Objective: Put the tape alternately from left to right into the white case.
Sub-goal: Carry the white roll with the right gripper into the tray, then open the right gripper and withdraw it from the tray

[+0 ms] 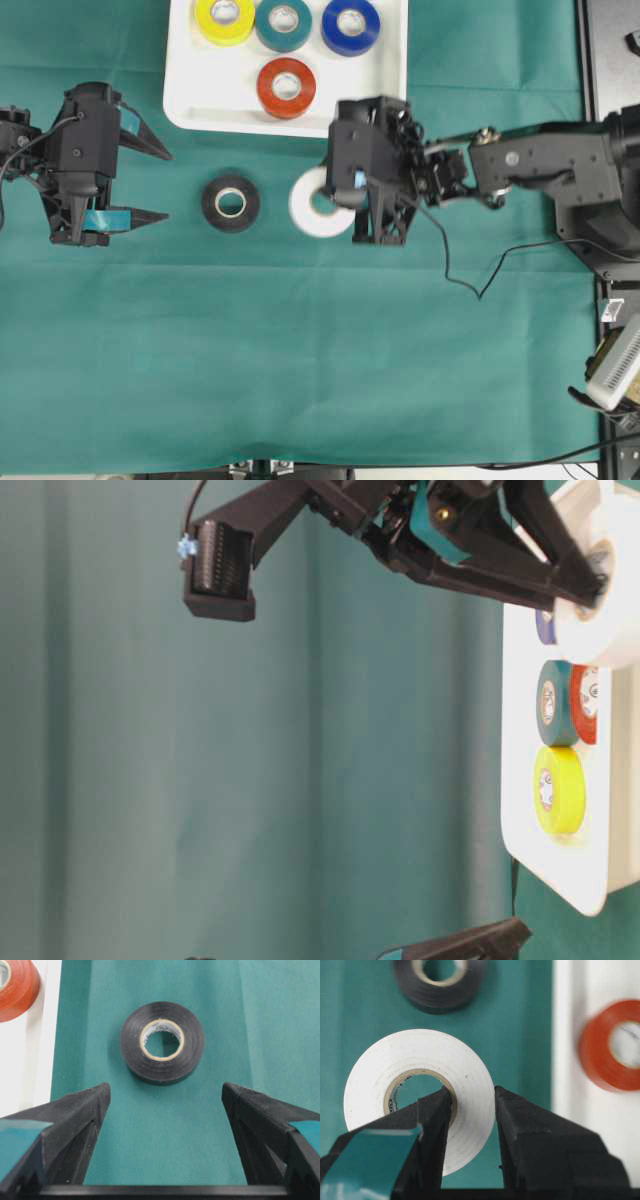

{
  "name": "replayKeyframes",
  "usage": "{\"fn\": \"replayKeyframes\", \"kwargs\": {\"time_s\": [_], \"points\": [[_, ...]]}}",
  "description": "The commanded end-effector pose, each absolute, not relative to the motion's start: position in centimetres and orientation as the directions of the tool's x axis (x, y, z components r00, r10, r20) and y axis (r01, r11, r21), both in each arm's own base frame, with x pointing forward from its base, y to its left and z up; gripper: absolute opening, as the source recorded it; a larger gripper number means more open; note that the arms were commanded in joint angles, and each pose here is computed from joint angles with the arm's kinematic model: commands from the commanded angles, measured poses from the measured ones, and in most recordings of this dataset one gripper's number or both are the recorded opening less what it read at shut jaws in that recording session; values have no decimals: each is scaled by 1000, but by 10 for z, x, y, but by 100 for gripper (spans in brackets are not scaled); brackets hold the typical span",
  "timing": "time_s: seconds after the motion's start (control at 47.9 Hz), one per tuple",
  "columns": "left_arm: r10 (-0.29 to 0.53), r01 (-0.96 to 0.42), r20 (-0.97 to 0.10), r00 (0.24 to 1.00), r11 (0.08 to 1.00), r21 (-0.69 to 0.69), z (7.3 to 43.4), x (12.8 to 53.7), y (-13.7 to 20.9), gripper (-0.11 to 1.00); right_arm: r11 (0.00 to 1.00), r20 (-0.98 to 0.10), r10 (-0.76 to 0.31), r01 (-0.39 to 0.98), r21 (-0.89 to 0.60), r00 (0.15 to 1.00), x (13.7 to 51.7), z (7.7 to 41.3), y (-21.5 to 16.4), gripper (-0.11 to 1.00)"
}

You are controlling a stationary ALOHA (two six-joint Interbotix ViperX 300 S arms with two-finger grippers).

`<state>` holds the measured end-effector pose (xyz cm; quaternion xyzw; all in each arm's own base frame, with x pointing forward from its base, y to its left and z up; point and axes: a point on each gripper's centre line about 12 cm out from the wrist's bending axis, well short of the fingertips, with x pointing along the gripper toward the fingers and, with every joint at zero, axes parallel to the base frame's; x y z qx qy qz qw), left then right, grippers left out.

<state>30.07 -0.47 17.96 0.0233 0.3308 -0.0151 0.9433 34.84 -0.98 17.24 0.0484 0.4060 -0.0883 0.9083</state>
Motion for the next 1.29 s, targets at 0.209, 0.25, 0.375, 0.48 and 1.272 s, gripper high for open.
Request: {"fn": "replayKeyframes", "kwargs": {"time_s": [0.209,0.25,0.375,0.48,1.272], "points": [[-16,46,-604,797,998,35,187,304,-6,75,946,-686,-211,321,35,696,327,200,-54,23],[-16,45,-603,798,998,34,187,304,-6,75,941,-686,-223,337,35,693,323,200,-59,23],[-16,45,-603,798,998,34,187,304,-6,75,924,-677,-256,381,40,690,314,202,-74,23],[-16,45,-599,800,998,34,188,305,-6,75,911,-670,-274,409,48,690,311,201,-85,23],[-16,46,-597,802,998,35,189,306,-6,75,869,-684,-325,491,56,653,305,184,-119,24]]}}
